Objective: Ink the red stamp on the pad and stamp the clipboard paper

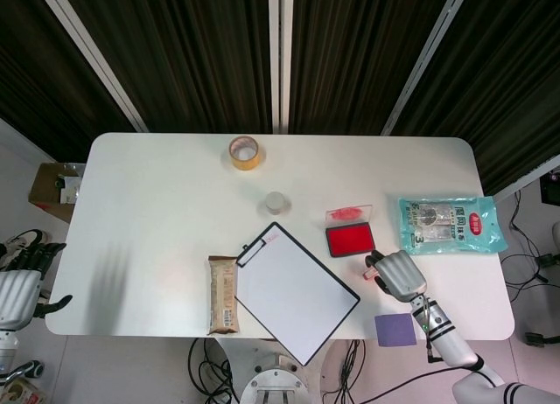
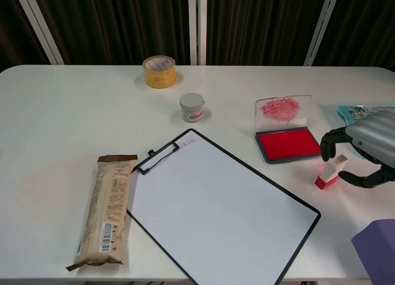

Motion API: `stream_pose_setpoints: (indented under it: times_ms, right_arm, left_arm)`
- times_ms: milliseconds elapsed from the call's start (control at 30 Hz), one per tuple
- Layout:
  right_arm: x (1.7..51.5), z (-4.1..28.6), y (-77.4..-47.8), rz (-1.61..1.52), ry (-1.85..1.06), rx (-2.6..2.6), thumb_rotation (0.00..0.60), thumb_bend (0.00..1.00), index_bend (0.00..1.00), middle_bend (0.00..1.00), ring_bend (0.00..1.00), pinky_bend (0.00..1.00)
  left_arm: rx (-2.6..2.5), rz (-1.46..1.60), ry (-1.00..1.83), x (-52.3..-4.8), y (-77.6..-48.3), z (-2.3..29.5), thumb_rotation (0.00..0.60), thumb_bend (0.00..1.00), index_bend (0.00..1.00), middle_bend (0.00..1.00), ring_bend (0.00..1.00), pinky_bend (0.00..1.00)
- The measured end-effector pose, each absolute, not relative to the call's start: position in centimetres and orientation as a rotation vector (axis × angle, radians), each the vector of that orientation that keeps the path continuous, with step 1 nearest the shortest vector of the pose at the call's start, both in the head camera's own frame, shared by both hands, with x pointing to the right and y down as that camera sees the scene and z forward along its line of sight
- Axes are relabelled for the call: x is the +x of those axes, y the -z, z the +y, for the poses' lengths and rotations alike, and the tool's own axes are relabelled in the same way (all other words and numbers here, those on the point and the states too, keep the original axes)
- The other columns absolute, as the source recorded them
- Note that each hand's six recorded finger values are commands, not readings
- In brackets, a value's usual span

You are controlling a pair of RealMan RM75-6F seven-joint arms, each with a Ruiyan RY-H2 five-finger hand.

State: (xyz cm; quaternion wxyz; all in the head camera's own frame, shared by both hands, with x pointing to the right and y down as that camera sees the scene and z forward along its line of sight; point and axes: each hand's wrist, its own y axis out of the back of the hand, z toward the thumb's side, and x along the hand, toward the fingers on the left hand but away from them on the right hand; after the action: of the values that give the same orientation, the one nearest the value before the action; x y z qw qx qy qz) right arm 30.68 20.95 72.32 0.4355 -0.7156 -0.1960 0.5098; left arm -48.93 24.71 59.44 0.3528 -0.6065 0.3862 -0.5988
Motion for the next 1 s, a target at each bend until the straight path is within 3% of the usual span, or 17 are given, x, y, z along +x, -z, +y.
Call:
stream_pose_setpoints:
  times_ms: [1000]
  right_arm:
    - [30.24, 21.09, -73.39, -0.48, -1.285, -1.789, 0.6, 0.3, 0.46, 0.45, 0.77, 1.0]
  left_arm:
    - [-1.573, 0.997, 1.559, -49.14, -59.54, 24.74, 0.599, 0.0, 0.15, 0.16, 0.13, 0.25]
